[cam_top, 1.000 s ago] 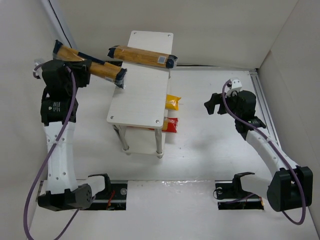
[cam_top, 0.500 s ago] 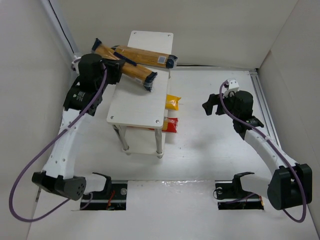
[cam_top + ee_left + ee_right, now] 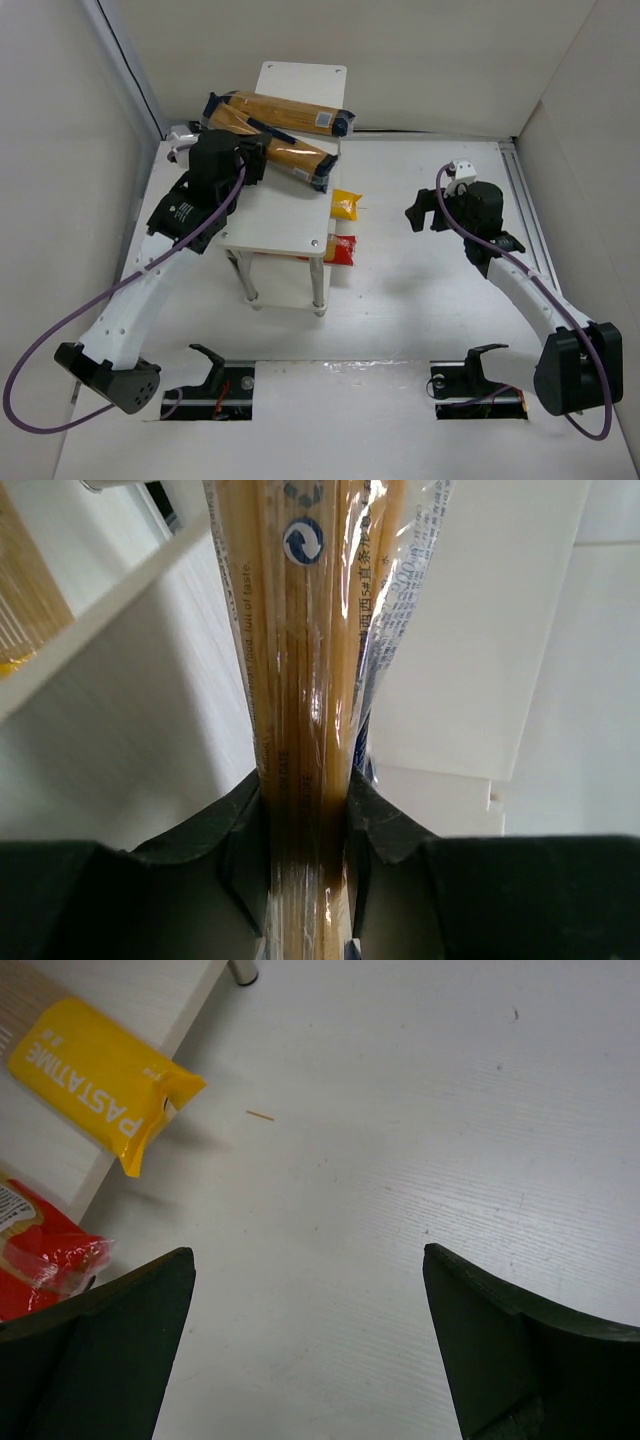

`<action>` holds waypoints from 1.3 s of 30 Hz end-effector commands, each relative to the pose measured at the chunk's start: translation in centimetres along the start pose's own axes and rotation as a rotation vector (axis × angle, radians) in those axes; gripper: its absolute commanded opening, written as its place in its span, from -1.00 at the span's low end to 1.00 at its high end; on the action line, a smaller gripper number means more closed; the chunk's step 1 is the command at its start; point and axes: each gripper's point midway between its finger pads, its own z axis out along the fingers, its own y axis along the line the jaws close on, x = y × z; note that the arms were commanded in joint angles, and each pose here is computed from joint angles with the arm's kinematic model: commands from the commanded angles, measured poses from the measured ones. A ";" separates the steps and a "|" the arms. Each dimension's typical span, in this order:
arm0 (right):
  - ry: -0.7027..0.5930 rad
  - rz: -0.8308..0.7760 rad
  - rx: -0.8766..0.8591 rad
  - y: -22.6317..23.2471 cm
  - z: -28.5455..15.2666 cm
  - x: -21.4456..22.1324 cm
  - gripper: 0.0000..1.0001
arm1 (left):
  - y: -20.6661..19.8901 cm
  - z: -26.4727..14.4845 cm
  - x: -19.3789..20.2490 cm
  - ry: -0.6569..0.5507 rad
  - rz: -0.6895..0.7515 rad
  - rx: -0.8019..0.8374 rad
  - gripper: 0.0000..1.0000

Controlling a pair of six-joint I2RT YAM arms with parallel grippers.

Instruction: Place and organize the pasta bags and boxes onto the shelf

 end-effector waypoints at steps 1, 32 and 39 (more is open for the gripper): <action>-0.031 -0.020 0.002 0.2 0.0 -1.4 1.00 | -6.8 -1.9 -1.8 -0.053 -0.104 0.187 -0.50; -0.057 -0.029 0.051 -0.6 -1.2 -2.3 1.00 | -2.3 1.3 -20.0 -0.573 0.680 -0.317 0.81; -0.049 -0.016 0.110 -2.4 -0.9 -2.2 1.00 | 9.5 1.9 -27.8 -0.551 0.559 -0.464 0.83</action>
